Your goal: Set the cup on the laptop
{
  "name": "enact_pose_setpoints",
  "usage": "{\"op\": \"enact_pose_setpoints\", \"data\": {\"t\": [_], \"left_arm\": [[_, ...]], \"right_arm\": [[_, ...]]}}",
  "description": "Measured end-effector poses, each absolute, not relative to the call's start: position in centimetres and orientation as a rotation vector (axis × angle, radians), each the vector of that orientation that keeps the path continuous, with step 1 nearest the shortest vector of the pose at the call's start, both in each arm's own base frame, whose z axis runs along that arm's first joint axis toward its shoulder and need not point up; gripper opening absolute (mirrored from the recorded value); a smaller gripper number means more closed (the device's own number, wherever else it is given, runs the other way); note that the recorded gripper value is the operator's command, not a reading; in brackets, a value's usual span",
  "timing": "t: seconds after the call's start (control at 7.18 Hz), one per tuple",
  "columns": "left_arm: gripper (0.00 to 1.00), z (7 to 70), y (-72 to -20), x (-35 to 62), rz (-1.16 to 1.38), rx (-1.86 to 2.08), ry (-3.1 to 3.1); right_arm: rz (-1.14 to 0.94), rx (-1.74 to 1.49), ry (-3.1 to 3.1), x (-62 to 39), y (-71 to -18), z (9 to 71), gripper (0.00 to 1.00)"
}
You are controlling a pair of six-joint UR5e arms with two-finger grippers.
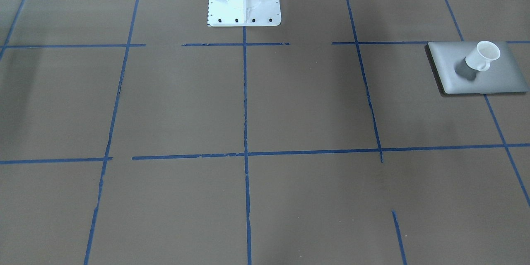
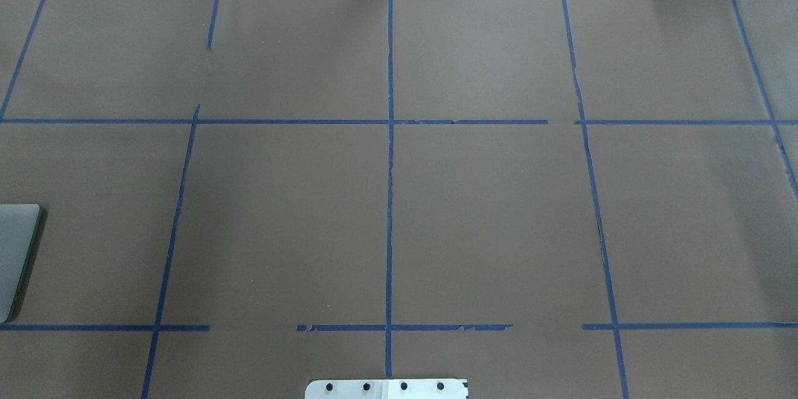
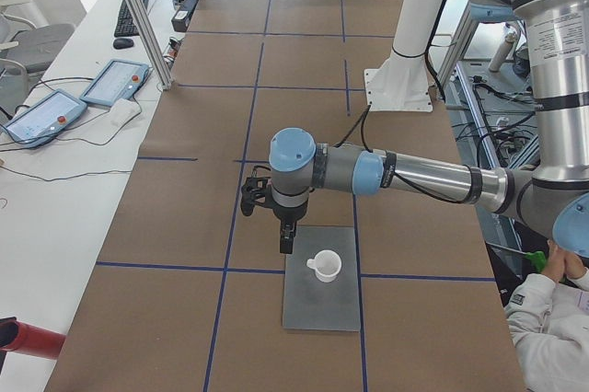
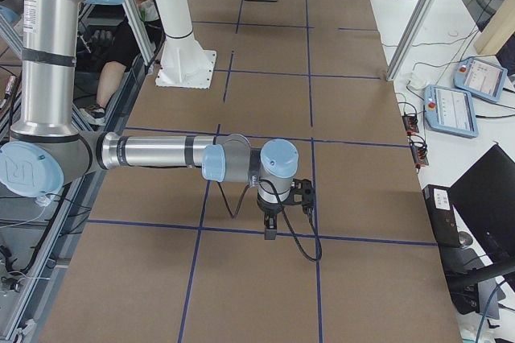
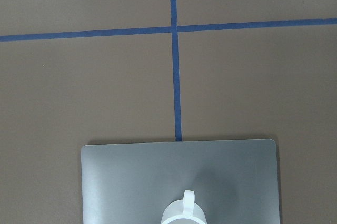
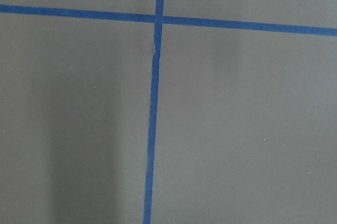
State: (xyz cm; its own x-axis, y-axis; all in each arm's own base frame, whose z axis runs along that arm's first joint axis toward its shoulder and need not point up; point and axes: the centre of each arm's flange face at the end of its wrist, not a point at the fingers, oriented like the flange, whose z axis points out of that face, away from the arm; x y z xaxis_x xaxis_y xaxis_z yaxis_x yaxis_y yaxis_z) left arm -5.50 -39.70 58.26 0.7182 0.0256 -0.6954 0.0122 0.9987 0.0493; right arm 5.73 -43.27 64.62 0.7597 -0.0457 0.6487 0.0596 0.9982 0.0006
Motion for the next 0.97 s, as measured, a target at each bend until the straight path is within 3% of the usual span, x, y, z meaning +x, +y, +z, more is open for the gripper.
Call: {"op": "enact_pose_setpoints", "data": {"t": [0.97], "left_arm": [[1.00,58.77,-38.92,-5.87,-0.012,0.039,0.803]], "right_arm": [[-0.058,-0.020,-0.706,5.73,-43.28,64.61,1.00]]}}
